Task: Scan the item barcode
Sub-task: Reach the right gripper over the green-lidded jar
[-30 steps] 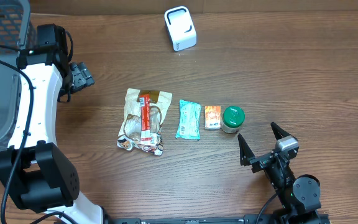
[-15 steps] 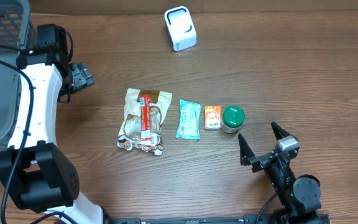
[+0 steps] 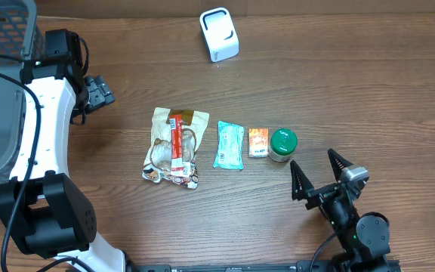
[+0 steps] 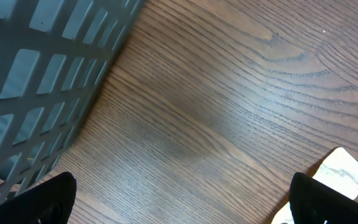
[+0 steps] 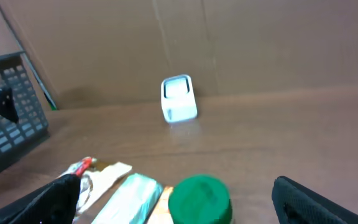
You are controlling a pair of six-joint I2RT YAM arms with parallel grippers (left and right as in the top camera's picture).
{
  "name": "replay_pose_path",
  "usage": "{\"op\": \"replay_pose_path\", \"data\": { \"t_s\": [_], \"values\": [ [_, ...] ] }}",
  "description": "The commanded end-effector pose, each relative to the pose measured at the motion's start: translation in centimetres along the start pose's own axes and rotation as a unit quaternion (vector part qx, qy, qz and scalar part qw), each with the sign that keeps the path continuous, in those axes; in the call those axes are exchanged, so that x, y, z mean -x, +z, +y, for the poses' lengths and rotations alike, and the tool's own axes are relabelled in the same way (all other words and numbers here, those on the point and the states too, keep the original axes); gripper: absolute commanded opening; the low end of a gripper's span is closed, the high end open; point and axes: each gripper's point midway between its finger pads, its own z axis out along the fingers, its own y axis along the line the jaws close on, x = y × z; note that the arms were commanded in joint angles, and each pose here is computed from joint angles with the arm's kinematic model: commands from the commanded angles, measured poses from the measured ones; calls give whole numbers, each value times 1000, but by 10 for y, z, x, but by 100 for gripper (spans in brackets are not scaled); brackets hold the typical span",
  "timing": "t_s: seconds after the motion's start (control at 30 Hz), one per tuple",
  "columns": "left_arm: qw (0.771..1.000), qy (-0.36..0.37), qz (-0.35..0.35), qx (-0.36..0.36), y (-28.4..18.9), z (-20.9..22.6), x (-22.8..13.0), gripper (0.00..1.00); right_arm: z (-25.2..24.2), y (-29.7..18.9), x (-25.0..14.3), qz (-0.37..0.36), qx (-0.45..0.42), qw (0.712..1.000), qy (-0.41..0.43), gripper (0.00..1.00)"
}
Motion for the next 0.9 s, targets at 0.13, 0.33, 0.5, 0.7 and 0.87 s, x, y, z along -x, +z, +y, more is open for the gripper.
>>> {"op": "replay_pose_path", "data": {
  "t_s": [0.13,0.33,0.5,0.7,0.87],
  "values": [
    [1000,7,-23,-2,-13,2,10,100,11,-24,71,-24,-19,999,33,100],
    [1000,7,-23,-2,-13,2,10,100,17,-42,118,-2,-45,998,36,100],
    [1000,7,-23,-2,-13,2,10,100,26,-45,150,41,-56,996,57,100],
    [1000,7,-23,-2,-13,2,10,100,31,-29,174,121,-78,986,80,100],
    [1000,7,-23,-2,-13,2,10,100,34,-5,166,216,-89,968,89,100]
  ]
}}
